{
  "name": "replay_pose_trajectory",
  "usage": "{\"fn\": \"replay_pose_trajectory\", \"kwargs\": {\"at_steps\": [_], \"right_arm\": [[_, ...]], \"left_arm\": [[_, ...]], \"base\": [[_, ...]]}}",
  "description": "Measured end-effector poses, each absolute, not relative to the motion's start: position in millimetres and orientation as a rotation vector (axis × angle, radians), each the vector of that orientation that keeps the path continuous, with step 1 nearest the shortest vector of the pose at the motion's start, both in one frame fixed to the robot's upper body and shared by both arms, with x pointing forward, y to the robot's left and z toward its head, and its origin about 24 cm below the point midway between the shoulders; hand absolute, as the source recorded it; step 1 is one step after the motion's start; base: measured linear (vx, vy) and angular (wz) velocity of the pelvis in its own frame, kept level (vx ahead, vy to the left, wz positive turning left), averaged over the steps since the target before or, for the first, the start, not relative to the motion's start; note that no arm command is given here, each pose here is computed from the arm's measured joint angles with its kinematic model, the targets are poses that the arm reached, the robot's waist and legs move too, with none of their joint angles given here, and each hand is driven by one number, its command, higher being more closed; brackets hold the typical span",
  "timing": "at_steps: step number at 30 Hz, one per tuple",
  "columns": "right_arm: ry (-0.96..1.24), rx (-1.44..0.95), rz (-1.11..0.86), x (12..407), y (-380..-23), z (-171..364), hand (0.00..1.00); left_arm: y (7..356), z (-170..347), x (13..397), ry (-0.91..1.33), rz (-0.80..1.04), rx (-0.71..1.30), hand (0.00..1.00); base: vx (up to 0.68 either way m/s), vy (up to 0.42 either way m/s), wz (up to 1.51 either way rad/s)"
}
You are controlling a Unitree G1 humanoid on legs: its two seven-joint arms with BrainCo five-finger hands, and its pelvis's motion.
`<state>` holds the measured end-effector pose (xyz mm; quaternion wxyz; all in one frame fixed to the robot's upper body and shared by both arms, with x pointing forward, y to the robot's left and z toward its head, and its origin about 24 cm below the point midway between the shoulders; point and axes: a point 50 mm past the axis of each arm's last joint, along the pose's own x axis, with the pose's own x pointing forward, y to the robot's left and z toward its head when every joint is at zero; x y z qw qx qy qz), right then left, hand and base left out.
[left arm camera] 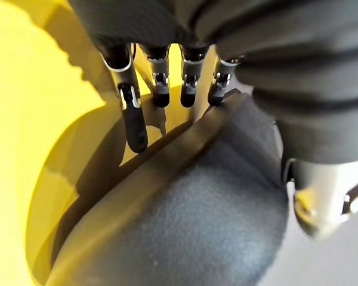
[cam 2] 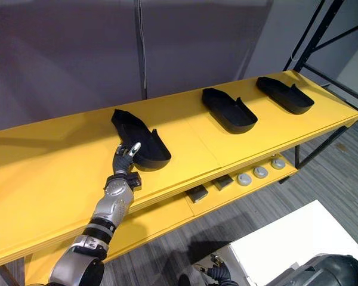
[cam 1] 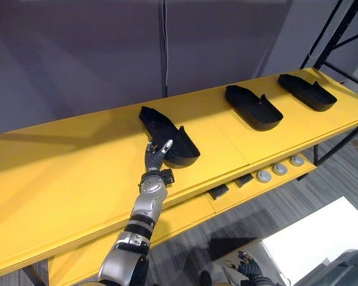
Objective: Walk over and take plastic housings, then place them on the shelf
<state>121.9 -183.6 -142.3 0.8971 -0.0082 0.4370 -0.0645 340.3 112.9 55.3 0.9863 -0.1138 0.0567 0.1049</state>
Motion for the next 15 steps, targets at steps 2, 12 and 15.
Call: {"fn": "replay_pose_trajectory", "kwargs": {"at_steps": [2,12,15], "right_arm": [[0.905,-0.017,-0.134,122.0,-183.7,-142.3,0.00],[0.911,-0.015,-0.139,118.4,-184.3,-143.1,0.00],[0.912,-0.014,-0.139,117.7,-184.2,-143.2,0.00]], "left_arm": [[114.7,55.2,336.6,0.104,0.216,-0.237,0.00],[126.2,65.1,311.5,-0.018,0.258,-0.176,0.00],[128.4,74.1,306.7,-0.077,0.270,-0.122,0.00]], "base": [[-0.01,0.013,0.06],[0.00,0.002,0.01],[0.00,0.000,0.00]]}}
